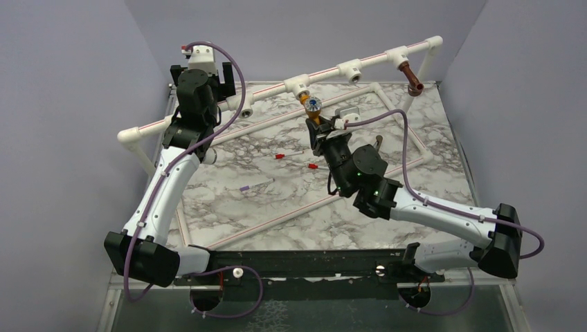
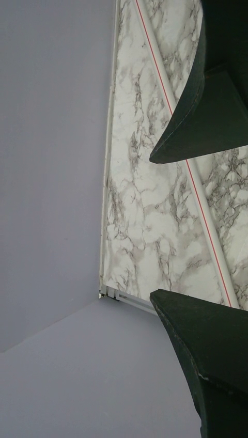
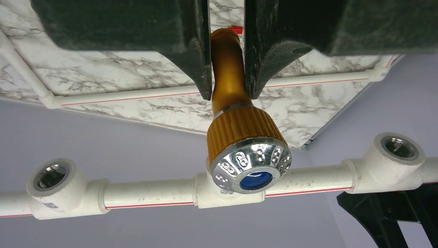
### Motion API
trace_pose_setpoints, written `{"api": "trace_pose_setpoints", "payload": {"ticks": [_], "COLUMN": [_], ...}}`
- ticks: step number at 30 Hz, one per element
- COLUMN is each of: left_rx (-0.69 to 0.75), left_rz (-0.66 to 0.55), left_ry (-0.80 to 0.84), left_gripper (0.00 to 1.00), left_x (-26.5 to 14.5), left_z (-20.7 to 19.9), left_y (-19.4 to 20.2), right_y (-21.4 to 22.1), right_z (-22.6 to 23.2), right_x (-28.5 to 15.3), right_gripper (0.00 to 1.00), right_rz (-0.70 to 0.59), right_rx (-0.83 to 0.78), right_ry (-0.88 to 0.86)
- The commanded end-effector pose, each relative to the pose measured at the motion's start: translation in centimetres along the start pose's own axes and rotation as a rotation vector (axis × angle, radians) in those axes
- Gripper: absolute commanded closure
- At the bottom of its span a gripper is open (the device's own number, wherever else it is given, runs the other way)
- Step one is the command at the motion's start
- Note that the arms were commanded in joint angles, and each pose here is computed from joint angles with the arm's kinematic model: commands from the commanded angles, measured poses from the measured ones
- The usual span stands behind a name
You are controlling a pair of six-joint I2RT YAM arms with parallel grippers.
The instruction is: Install the water faucets
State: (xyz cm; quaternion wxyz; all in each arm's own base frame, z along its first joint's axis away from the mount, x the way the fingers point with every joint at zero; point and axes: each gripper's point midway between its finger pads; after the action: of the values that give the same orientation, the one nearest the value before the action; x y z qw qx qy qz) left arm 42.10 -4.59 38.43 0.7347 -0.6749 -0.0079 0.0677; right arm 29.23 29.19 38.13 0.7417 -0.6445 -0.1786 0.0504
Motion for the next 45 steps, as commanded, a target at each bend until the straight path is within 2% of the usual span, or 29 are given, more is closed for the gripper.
{"api": "trace_pose_setpoints", "payload": {"ticks": [1, 13, 24, 37, 41, 45], "left_rx": [0.043, 0.043, 0.044, 0.050, 0.053, 0.051], "left_rz": [0.137, 0.137, 0.139, 0.143, 0.148, 0.150], "left_ry": [0.099, 0.099, 0.099, 0.093, 0.094, 0.095], "left_gripper": [0.07, 0.07, 0.07, 0.07, 0.07, 0.07], "left_x": [-0.8, -0.7, -0.8, -0.6, -0.5, -0.5], "left_z": [-3.0, -3.0, -3.0, -3.0, -3.0, -3.1], "left_y": [4.6, 4.6, 4.7, 4.9, 5.1, 5.1], "right_y": [-2.0, -3.3, -3.4, -3.8, -4.1, -3.2], "right_z": [-1.5, -2.8, -5.2, -6.9, -7.7, -8.0], "right_x": [1.0, 0.6, -0.1, -0.6, -0.6, 0.1], "right_gripper": [0.99, 0.99, 0.99, 0.99, 0.99, 0.99], "right_rz": [-0.072, -0.085, -0.106, -0.127, -0.126, -0.086], "right_rx": [0.301, 0.465, 0.254, 0.155, 0.179, 0.316], "right_ry": [0.081, 0.130, 0.199, 0.260, 0.275, 0.250]}}
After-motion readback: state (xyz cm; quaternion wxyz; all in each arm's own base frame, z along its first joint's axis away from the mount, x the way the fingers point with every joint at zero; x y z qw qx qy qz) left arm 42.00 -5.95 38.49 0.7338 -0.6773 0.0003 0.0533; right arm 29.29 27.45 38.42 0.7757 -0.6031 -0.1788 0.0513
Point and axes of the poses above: each gripper's point midway between its finger pads, its own x axis out along the fingers, its own z axis along the line the jaws close on, y = z × x, and after that the axes turned 3 degrees about x, right-handed
